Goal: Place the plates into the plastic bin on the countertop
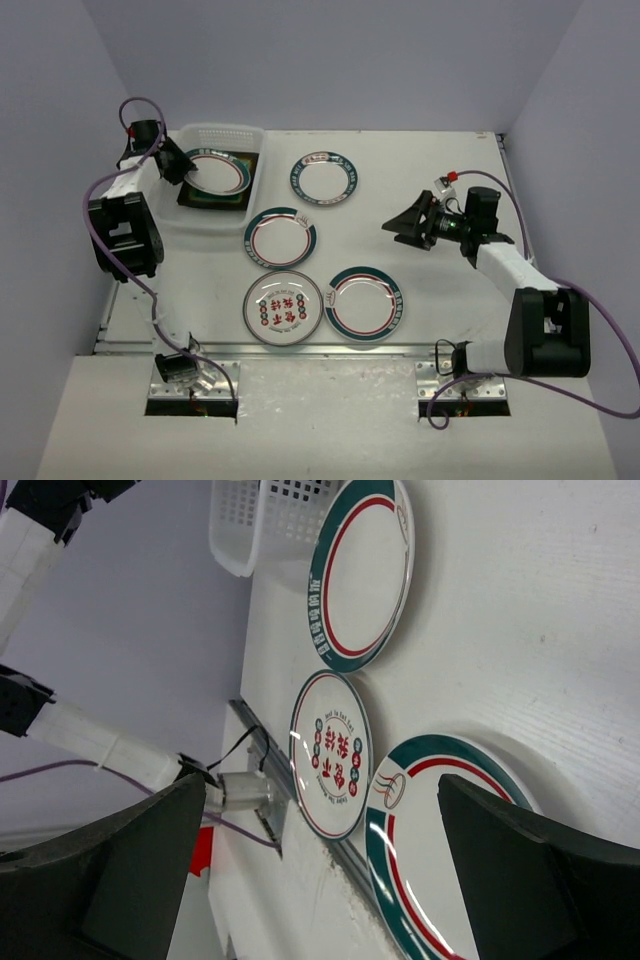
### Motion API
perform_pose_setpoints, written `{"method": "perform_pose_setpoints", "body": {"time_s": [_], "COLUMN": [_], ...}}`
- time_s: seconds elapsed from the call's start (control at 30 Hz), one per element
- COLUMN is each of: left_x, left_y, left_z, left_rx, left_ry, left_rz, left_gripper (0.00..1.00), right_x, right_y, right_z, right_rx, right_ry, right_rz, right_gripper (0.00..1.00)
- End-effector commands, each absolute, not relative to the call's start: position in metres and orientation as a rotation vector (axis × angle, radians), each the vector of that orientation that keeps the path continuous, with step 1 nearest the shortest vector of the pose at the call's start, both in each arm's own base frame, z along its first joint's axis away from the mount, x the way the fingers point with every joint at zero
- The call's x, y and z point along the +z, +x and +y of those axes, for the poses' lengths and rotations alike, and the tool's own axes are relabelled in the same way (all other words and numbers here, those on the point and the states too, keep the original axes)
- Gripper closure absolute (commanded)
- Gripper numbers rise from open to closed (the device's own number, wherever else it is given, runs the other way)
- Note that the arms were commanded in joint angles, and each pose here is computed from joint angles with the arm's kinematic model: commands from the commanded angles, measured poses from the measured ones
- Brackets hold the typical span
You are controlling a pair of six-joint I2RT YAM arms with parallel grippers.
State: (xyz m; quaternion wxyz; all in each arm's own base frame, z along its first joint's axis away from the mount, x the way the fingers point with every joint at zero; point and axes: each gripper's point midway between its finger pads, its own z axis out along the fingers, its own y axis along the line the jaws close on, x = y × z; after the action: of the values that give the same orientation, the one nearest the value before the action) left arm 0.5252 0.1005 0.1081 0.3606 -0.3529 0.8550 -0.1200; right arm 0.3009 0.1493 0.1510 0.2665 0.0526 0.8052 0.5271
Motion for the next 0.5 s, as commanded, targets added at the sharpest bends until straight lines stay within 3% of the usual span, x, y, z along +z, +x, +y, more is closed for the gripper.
{"method": "perform_pose_setpoints", "body": {"time_s": [0.0, 0.1, 0.13, 0.3, 0.47], "left_x": [0.144, 0.136, 0.135, 0.157, 0.144], "left_y": [0.547, 0.548, 0.547, 0.554, 0.555], "left_z": [0.089, 0.087, 0.085, 0.097, 0.098], "left_rx": [-0.386, -0.325, -0.297, -0.053, 0.029], "left_ry": [-0.804, -0.796, -0.789, -0.699, -0.623], "left_rz": [2.149, 2.215, 2.243, 2.273, 2.405], "left_gripper": [0.46, 0.08, 0.00, 0.00, 0.00], "right_x": [0.160, 0.157, 0.155, 0.124, 0.113], "right_y": [0.302, 0.302, 0.303, 0.304, 0.294], "right_z": [0.150, 0.150, 0.149, 0.137, 0.129], "right_rx": [1.380, 1.347, 1.325, 1.042, 0.901], "right_ry": [0.066, 0.062, 0.062, 0.081, 0.066], "right_rz": [2.140, 2.164, 2.176, 2.343, 2.407], "right_gripper": [0.01, 0.01, 0.01, 0.01, 0.01]}}
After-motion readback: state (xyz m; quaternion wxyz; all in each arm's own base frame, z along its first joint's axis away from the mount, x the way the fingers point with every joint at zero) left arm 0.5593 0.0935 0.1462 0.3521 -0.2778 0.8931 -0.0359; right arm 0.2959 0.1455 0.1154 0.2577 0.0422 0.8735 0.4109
